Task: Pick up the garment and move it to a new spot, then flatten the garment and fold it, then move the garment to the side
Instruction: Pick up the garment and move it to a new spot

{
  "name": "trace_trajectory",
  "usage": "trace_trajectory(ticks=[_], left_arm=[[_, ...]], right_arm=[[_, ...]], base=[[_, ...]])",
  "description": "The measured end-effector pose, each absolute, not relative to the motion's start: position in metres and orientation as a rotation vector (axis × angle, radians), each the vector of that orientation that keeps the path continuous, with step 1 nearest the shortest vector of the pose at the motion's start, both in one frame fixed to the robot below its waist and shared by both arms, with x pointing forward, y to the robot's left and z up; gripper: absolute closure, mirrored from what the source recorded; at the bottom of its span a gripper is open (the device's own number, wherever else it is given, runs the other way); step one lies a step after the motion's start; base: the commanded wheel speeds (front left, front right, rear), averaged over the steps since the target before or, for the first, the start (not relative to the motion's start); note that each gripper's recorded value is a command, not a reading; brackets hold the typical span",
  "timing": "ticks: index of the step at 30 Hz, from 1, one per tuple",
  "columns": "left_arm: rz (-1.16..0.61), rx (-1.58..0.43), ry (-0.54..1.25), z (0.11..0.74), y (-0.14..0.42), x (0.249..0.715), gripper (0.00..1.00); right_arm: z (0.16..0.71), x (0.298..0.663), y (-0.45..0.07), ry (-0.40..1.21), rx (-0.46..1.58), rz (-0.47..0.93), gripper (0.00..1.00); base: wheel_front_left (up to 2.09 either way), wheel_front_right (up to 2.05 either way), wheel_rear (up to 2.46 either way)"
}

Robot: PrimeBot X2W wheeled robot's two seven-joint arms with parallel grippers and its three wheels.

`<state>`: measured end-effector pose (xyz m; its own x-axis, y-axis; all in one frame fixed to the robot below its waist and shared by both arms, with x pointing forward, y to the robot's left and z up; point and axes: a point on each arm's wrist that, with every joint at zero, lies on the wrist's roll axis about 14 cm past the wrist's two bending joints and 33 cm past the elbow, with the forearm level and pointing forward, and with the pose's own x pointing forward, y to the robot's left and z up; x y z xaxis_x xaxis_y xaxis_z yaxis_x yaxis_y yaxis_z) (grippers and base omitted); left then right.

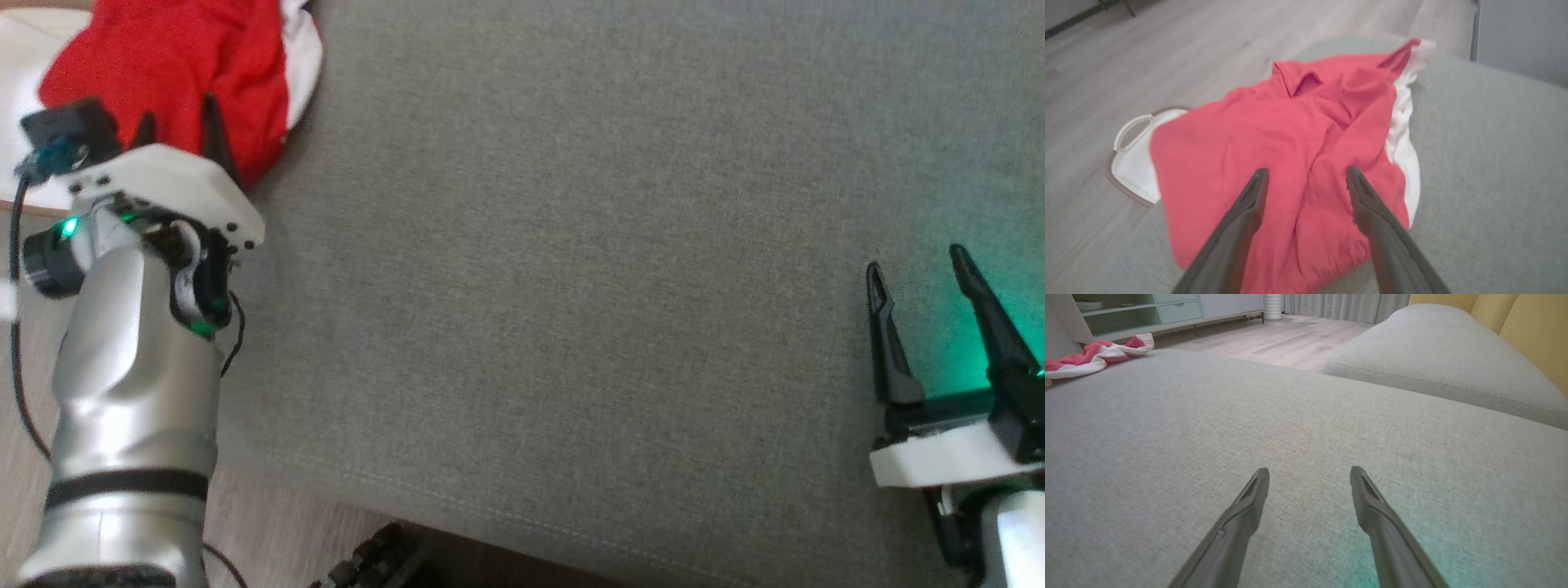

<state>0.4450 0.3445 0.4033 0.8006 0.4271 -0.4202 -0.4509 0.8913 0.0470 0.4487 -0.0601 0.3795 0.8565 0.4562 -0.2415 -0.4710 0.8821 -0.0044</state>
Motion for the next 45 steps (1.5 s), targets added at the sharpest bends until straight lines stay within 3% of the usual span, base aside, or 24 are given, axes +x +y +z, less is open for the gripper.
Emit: trace_trajectory(ticks=[4, 8, 9, 10, 11, 21, 28, 31, 45], left_arm=[[0.423, -0.061, 0.646, 0.356, 0.334, 0.443, 0.0], [0.399, -0.052, 0.69, 0.345, 0.331, 0.444, 0.0], [0.383, -0.047, 0.699, 0.344, 0.33, 0.445, 0.31], [0.37, -0.047, 0.7, 0.345, 0.329, 0.447, 0.7], [0.36, -0.048, 0.689, 0.348, 0.328, 0.45, 1.0], [0.222, -0.025, 0.455, 0.421, 0.314, 0.476, 1.0], [-0.002, -0.065, 0.299, 0.51, 0.25, 0.499, 1.0], [-0.229, -0.131, 0.265, 0.548, 0.185, 0.482, 1.0], [-0.91, -0.353, 0.181, 0.658, 0.015, 0.384, 1.0]], right_arm=[[0.373, 0.453, -0.067, 0.254, -0.073, 0.477, 0.0], [0.373, 0.452, -0.073, 0.265, -0.071, 0.462, 0.0], [0.374, 0.451, -0.074, 0.265, -0.073, 0.46, 0.0], [0.376, 0.451, -0.074, 0.264, -0.074, 0.457, 0.0], [0.377, 0.451, -0.075, 0.26, -0.072, 0.453, 0.0], [0.402, 0.434, -0.065, 0.216, -0.008, 0.434, 0.0], [0.422, 0.413, -0.064, 0.173, 0.029, 0.414, 0.0], [0.429, 0.403, -0.076, 0.159, 0.054, 0.37, 0.0], [0.435, 0.373, -0.137, 0.146, 0.127, 0.17, 0.0]], base=[[0.0, 0.0, 0.0], [0.0, 0.0, 0.0], [0.0, 0.0, 0.0], [0.0, 0.0, 0.0], [0.0, 0.0, 0.0], [0.0, 0.0, 0.0], [0.0, 0.0, 0.0], [0.0, 0.0, 0.0], [0.0, 0.0, 0.0]])
